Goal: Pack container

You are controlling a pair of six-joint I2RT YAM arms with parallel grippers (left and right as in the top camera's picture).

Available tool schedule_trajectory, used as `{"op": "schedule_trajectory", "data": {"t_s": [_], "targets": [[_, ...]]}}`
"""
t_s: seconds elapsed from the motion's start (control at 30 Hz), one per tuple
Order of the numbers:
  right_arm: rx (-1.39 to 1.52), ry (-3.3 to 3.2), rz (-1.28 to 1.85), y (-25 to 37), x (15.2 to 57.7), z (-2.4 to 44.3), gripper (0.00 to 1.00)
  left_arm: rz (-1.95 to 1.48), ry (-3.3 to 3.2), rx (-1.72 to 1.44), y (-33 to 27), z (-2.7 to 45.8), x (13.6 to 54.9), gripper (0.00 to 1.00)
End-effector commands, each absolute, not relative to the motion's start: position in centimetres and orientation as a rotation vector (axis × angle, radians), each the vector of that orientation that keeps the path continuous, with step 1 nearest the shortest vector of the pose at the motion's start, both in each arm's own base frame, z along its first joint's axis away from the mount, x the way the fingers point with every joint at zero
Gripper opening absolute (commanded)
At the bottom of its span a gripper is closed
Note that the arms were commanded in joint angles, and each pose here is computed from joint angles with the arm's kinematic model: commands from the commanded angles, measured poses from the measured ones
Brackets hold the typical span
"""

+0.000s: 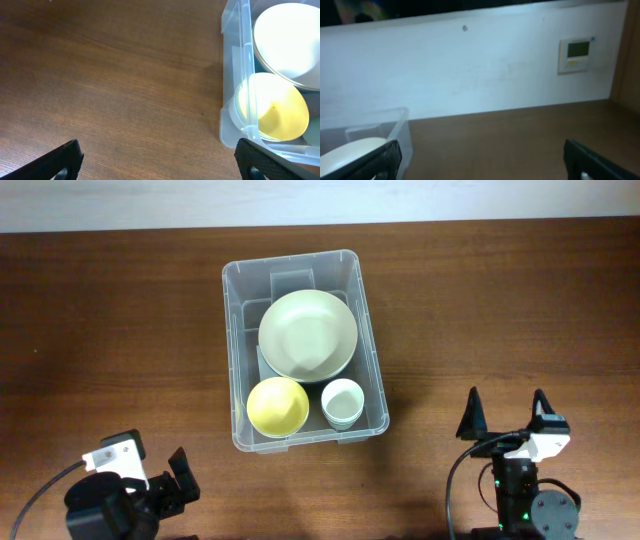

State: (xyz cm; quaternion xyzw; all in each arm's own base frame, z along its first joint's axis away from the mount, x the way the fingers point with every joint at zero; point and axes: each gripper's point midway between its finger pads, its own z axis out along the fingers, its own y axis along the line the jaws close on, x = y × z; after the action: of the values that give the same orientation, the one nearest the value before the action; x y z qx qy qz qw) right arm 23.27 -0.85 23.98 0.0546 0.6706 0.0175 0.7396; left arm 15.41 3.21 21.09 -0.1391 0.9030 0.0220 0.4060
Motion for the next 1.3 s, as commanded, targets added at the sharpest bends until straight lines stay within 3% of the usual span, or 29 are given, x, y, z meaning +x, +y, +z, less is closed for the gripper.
{"op": "schedule_trajectory", "data": {"t_s": [0.0,0.23,1.27], "targets": [[0.145,1.423,-0.010,-1.9,23.7,23.1,0.99,0.056,2.276,-0.331,3.1,21.1,15.3,0.99],[0.165,1.643,-0.033,-2.3,24.5,15.5,0.99,0.056,2.276,-0.331,3.1,21.1,15.3,0.99],[0.127,1.643,0.009,-1.5,24.6,15.6,0.99,0.070,2.276,-0.336,3.3,21.0,15.3,0.99]]}}
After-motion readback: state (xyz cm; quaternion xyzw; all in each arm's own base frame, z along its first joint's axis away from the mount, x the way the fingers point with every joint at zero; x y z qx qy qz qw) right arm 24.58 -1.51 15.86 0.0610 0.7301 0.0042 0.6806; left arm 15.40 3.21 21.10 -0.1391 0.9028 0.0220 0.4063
